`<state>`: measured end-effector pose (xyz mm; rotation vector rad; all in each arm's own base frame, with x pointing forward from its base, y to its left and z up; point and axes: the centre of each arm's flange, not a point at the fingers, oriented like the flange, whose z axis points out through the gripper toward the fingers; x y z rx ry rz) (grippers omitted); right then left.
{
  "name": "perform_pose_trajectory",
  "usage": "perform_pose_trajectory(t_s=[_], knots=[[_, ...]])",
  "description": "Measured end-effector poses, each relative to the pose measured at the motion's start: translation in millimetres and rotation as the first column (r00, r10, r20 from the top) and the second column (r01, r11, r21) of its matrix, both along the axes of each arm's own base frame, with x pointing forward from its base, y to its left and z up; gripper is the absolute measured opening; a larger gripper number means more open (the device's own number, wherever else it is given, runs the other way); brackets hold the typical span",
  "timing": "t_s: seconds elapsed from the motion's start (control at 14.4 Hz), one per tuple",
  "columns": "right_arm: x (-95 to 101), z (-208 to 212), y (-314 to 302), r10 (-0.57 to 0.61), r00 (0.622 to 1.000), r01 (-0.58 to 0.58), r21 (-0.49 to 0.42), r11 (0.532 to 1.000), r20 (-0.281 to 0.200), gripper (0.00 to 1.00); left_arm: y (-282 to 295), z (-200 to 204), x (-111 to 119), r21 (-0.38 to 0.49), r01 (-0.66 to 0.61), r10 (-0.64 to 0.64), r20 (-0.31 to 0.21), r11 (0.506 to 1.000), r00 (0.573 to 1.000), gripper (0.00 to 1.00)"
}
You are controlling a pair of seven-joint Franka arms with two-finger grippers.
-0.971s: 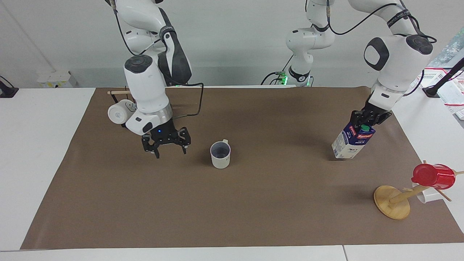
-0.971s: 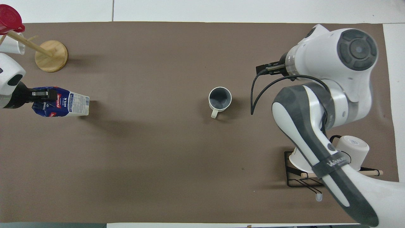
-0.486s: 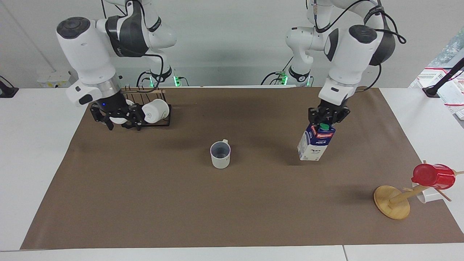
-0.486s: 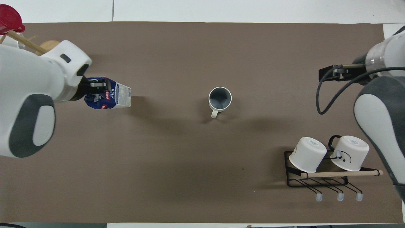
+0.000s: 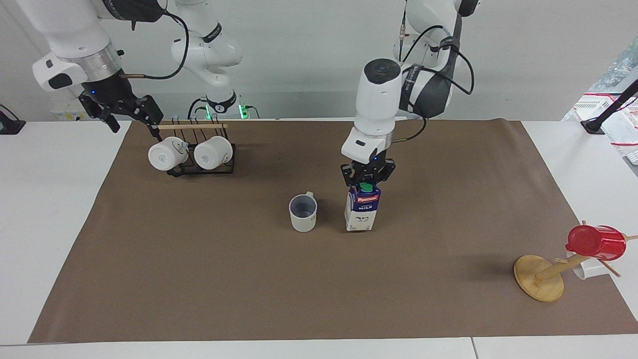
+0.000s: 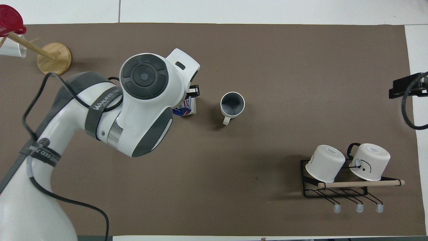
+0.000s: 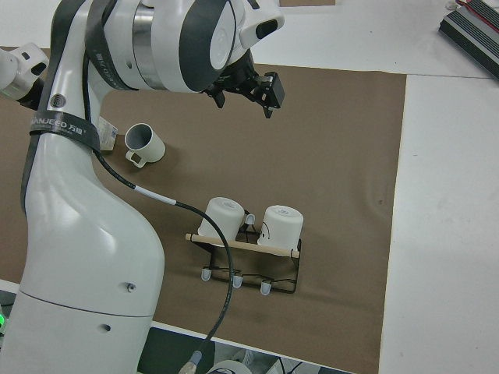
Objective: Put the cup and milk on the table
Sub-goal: 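Release the mug and withdraw the right gripper while the left gripper lifts the carton, then lower the blue milk carton beside the mug with the left gripper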
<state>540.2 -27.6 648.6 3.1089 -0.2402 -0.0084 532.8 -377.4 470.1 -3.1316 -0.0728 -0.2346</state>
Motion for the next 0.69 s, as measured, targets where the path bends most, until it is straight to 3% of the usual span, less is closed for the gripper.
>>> perform_pose_trajectory(t_s=[0.69], knots=[[2.4,-8,7,0.012,1.000,-0.012,0.000,1.000,-0.023,1.00,-48,-16,-23,0.011,0.051,-0.051,-0.008,0.999,0.999,0.40]])
